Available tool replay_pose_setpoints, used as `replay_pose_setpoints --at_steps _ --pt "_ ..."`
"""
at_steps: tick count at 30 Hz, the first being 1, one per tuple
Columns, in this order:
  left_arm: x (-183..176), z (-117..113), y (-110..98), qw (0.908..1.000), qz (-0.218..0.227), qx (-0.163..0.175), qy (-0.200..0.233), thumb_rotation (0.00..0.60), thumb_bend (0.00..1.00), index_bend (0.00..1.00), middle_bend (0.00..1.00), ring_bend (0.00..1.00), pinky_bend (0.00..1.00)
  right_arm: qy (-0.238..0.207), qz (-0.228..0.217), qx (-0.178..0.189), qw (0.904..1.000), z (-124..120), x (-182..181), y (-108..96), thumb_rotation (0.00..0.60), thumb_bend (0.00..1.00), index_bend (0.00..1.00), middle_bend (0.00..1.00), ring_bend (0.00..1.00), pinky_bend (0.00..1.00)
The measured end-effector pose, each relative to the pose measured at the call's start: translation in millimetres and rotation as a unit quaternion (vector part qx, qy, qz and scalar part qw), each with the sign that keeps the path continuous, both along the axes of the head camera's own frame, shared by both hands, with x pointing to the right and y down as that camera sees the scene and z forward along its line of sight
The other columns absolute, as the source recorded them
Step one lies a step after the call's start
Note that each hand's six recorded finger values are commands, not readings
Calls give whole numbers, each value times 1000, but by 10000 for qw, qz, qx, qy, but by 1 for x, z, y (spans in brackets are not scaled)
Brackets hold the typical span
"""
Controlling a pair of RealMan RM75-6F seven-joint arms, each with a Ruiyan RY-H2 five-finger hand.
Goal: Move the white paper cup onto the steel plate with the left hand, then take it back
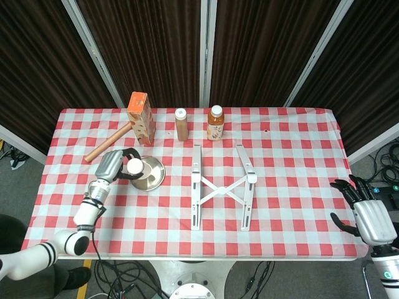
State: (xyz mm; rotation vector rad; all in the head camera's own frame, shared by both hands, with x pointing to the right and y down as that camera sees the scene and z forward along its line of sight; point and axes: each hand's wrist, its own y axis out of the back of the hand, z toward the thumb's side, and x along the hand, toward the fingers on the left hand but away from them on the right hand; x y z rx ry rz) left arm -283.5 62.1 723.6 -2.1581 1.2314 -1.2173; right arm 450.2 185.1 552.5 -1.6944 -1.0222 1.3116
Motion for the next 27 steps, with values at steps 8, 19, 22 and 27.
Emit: replay_pose_setpoints --at_steps 8,19,22,27 --pt "-59 -10 -3 9976 -467 14 -515 600 171 478 506 409 618 -63 -23 1 10000 1 0 2 600 204 180 172 0 69" --pt "-83 29 9 9902 -640 -433 -1159 600 172 255 284 186 378 -71 -43 15 10000 0 0 3 600 203 179 171 0 69" --pt "-84 26 9 9902 -617 -374 -1192 600 171 189 215 126 302 -61 -9 21 10000 -1 2 3 600 204 179 171 0 69" --pt "-86 11 12 9918 -597 -162 -1117 600 171 181 210 124 268 -59 -5 47 10000 -2 3 3 600 202 179 171 0 68"
